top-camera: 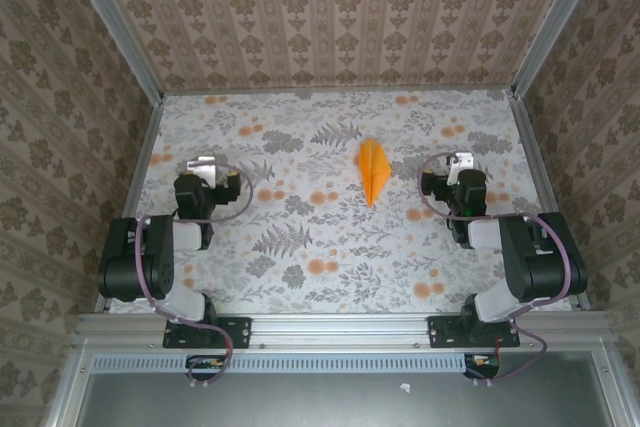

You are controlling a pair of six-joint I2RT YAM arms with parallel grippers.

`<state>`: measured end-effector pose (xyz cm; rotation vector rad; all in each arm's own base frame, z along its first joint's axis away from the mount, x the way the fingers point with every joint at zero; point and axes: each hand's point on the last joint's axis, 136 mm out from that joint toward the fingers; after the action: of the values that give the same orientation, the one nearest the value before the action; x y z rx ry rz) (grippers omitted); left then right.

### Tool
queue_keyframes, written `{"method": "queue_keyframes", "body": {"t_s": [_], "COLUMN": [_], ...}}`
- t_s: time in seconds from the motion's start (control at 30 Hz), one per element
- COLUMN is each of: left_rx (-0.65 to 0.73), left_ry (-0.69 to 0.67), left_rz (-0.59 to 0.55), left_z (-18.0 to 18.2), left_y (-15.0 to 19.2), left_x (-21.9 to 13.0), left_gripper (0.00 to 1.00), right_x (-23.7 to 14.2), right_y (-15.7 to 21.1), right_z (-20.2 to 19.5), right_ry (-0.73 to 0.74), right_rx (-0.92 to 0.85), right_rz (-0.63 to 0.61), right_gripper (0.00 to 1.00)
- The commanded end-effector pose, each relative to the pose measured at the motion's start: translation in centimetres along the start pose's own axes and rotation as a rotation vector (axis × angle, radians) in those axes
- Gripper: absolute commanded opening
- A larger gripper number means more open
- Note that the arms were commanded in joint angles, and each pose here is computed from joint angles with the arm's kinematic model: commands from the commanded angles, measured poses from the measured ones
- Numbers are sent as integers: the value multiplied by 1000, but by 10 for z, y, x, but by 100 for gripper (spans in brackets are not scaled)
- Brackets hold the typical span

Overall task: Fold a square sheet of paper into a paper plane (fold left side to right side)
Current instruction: Reset both arms

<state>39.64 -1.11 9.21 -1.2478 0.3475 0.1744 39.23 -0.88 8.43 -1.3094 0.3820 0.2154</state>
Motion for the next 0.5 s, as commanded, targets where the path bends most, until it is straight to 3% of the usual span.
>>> {"method": "queue_keyframes", "body": {"t_s": [0.0, 0.47], "left_rx": [-4, 3], "left_ry": [-23, -25], "left_rz": [14, 16], "left_z": [7, 6], "left_y": [-1, -1], "left_x": [2, 2], "left_gripper": [100, 100], "right_x": [2, 2], "right_y": [-13, -13], "right_z": [9, 9], "right_ry": [-42, -33], "right_rx": [7, 0], "right_rz": [-40, -40], "right_gripper": [100, 100]}}
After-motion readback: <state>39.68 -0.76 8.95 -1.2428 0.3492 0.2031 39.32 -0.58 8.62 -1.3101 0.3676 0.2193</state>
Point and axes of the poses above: each hand's point on the last joint's axis, 136 mm out from that joint toward the fingers, its own x axis out along the fingers, its own z axis along the line the jaws close on, y = z × x, and after that the axes turned 13 degrees about x, right-handed
